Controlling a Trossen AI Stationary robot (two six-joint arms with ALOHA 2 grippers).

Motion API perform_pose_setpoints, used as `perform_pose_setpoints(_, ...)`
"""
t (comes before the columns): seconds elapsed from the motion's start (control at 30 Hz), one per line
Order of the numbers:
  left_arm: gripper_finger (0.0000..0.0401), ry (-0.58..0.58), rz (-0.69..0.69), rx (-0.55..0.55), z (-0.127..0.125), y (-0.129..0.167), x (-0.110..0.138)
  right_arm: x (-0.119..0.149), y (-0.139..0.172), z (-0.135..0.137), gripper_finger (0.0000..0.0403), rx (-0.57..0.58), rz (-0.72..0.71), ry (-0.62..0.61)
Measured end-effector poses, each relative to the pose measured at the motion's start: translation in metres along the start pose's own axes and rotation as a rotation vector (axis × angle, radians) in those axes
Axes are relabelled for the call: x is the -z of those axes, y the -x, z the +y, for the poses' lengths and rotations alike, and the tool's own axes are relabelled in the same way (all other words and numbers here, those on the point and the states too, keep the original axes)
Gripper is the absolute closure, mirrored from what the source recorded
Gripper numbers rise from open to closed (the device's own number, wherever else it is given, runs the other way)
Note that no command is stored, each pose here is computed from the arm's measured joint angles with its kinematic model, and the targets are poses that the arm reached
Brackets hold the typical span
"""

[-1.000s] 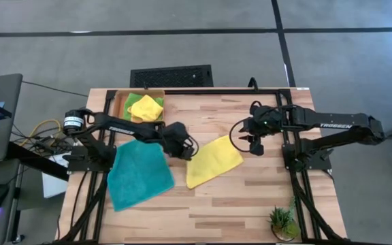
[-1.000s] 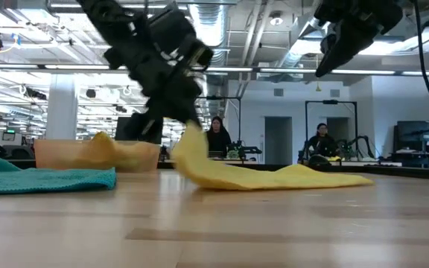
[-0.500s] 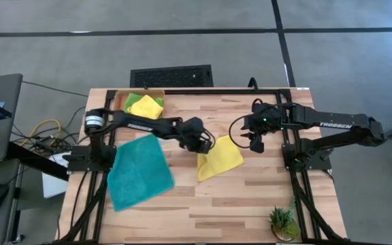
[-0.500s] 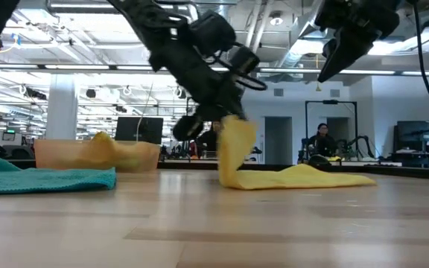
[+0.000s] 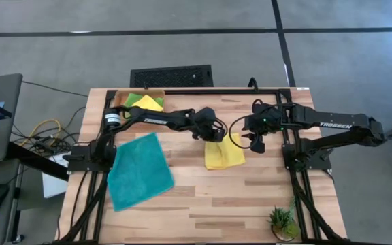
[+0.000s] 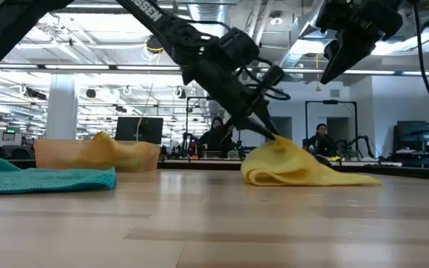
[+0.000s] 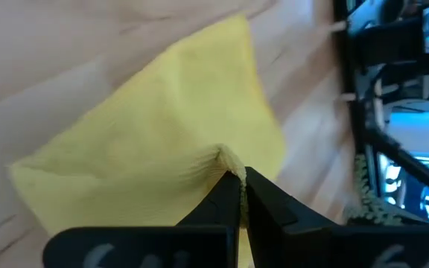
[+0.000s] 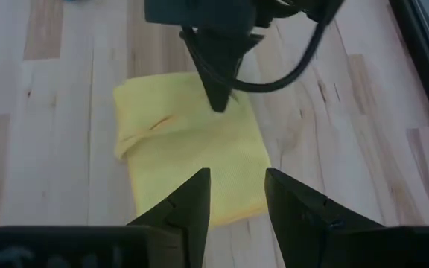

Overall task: Fold microfiber towels
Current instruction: Fold the yellow microfiber towel

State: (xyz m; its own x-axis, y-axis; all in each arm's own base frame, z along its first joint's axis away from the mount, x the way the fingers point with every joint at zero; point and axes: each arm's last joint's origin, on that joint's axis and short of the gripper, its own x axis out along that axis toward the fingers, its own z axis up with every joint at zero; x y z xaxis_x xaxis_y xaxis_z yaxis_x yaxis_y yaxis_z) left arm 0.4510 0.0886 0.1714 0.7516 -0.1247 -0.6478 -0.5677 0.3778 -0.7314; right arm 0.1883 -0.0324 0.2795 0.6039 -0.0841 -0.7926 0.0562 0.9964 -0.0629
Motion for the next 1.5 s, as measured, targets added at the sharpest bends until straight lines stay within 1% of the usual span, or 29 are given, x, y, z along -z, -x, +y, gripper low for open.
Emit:
perform_pose_setpoints(0.17,0.0401,-0.031,-0.031,0.055,-0.018,0.004,-0.009,0.000,0.000,0.000,0.0249,-0.001,0.003,0.001)
perform_pose_setpoints(0.33,0.0401,-0.039,-0.063,0.076,-0.027,0.009,-0.016,0.001,0.000,0.000,0.0249,-0.003,0.015,0.001)
perform_pose_setpoints(0.5,0.0401,-0.017,-0.073,0.067,-0.027,0.008,-0.017,0.003,0.000,0.001,0.0249,-0.005,0.034,0.000)
perform_pose_setpoints(0.73,0.0401,-0.017,-0.073,0.097,-0.031,0.008,-0.014,0.014,0.000,0.002,0.0249,-0.020,0.143,-0.002)
perform_pose_setpoints(0.97,0.0401,-0.026,-0.082,0.167,-0.037,0.008,-0.016,0.031,-0.012,0.003,0.0249,-0.032,0.226,-0.009)
perform_pose_setpoints(1.13,0.0401,-0.010,-0.098,0.204,-0.041,0.009,-0.017,0.031,-0.008,0.003,0.0249,-0.026,0.205,-0.040)
perform_pose_setpoints(1.37,0.0401,-0.017,-0.122,0.191,-0.046,0.006,-0.009,0.033,0.003,0.003,0.0249,-0.016,0.152,-0.065)
perform_pose_setpoints(1.5,0.0401,-0.061,-0.175,0.193,-0.050,0.006,-0.007,0.035,0.013,0.003,0.0249,-0.005,0.106,-0.075)
